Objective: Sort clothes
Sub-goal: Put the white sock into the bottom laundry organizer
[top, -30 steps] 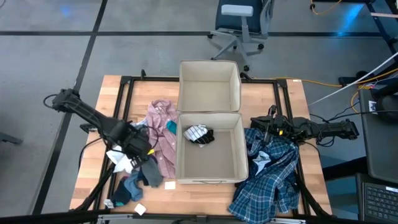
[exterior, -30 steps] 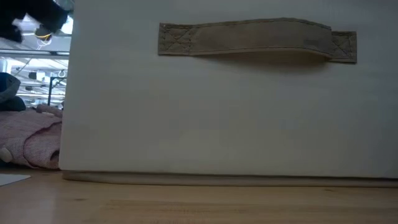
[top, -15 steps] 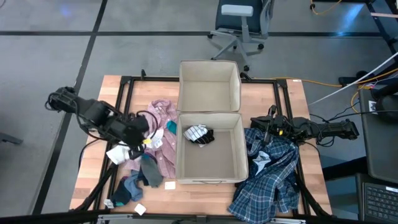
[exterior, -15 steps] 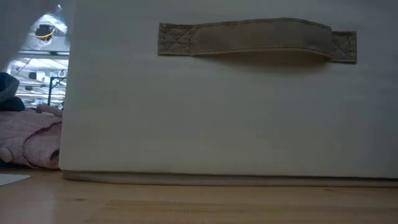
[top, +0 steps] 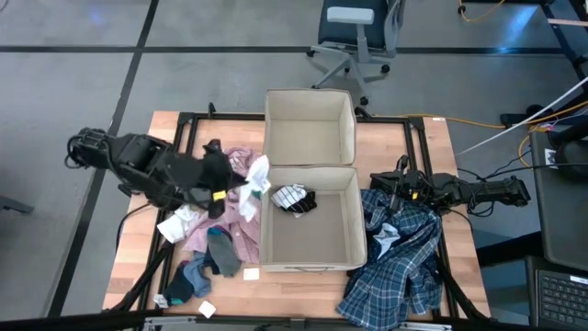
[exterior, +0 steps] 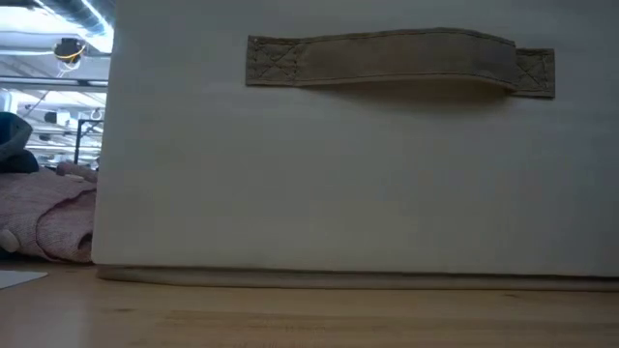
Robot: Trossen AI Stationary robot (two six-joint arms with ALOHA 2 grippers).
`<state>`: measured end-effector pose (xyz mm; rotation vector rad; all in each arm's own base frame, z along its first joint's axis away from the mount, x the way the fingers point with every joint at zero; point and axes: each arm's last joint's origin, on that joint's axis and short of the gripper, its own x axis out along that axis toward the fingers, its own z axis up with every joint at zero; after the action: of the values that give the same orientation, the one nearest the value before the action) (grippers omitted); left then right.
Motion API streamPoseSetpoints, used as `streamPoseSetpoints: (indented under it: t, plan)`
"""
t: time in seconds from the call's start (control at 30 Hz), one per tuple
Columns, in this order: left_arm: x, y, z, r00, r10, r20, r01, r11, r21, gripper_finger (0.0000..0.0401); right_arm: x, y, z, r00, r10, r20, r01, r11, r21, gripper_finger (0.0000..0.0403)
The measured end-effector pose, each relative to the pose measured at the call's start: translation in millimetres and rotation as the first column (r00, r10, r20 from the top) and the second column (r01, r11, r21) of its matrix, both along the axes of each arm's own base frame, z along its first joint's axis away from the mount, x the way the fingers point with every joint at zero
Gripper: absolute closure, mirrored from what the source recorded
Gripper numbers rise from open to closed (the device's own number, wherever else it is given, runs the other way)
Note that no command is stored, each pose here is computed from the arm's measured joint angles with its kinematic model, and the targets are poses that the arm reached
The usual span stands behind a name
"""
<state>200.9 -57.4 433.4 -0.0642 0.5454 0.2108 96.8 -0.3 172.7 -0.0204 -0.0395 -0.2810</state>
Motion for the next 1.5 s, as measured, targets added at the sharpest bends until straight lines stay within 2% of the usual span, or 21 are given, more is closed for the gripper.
streamPoseSetpoints:
  t: [0.4, 0.6, 0.87, 1.03, 1.33, 1.5]
  plan:
    - [23, 22, 33, 0.953, -0.037, 0.301, -0.026, 0.979, 0.203, 0.0388, 0, 0, 0, 1.0, -0.001, 0.0, 0.001, 1.0, 0.0, 0.0395]
    - [46, 28, 25, 0.932, -0.104, 0.347, 0.026, 0.975, 0.223, 0.0387, 0, 0, 0, 1.0, -0.001, 0.0, 0.001, 1.0, 0.0, 0.0395]
    - [79, 26, -19, 0.964, -0.125, 0.236, 0.077, 0.976, 0.203, 0.0386, 0, 0, 0, 1.0, -0.001, 0.0, 0.001, 1.0, 0.0, 0.0395]
    - [91, 24, -56, 0.983, -0.125, 0.136, 0.095, 0.974, 0.203, 0.0386, 0, 0, 0, 1.0, -0.002, -0.002, 0.002, 1.0, -0.003, 0.0395]
    - [98, 25, -105, 0.993, -0.118, 0.019, 0.112, 0.971, 0.209, 0.0386, 0, 0, 0, 1.0, -0.002, -0.003, 0.002, 1.0, -0.003, 0.0395]
    - [100, 25, -119, 0.991, -0.132, -0.034, 0.136, 0.963, 0.233, 0.0386, 0, 0, 0, 1.0, -0.011, -0.002, 0.011, 1.0, -0.003, 0.0395]
